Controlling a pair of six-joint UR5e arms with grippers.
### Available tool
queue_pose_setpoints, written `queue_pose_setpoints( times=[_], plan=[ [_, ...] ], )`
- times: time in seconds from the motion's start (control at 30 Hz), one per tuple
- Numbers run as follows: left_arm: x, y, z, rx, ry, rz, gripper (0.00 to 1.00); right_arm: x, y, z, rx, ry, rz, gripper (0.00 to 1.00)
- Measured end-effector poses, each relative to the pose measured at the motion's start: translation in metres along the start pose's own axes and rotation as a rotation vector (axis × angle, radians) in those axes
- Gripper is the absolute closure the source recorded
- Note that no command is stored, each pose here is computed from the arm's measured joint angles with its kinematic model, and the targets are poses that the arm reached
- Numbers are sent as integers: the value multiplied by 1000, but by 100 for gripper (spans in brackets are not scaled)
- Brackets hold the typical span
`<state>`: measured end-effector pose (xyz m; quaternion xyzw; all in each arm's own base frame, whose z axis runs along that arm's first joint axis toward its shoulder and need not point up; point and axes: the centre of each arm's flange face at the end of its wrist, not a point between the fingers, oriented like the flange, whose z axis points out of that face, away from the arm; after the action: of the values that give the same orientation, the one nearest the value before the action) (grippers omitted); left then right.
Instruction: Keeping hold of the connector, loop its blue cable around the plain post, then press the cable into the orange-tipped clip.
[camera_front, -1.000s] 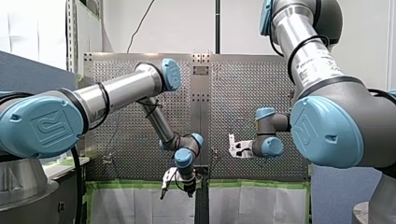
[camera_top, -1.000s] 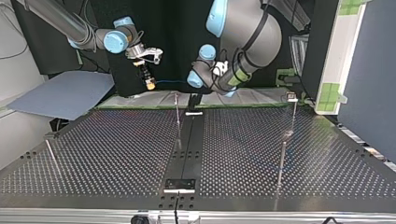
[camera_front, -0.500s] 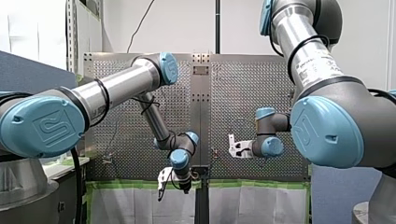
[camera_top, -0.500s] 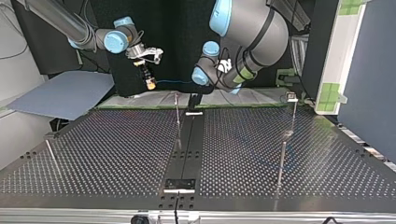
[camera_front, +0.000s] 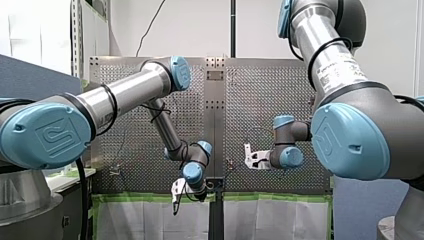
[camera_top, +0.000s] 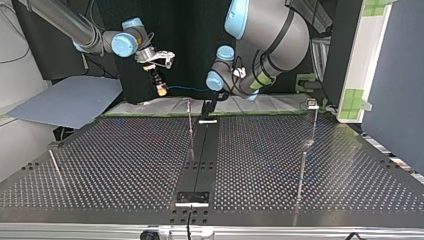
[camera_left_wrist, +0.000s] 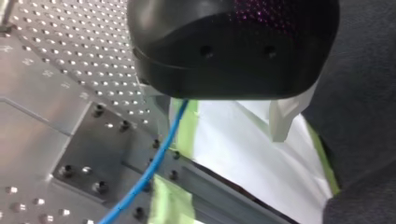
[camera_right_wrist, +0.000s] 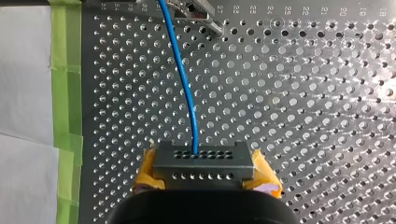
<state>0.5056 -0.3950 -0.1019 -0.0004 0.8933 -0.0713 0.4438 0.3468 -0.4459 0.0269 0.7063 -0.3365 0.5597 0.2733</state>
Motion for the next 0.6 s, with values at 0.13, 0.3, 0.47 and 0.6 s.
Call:
queue_pose_setpoints(
  times=[0.13,0.3,0.47,0.6],
  plan=[
    [-10,2,-4,-1,-42,-18,0,0,0,0,0,2,-1,100],
    [-17,7,-10,12,-72,-49,0,1,0,1,1,3,-1,100],
    [-20,7,-9,35,-101,-61,0,1,0,1,1,3,-1,100],
    [-22,6,-6,46,-130,-67,0,1,0,1,1,2,-1,100]
  ],
)
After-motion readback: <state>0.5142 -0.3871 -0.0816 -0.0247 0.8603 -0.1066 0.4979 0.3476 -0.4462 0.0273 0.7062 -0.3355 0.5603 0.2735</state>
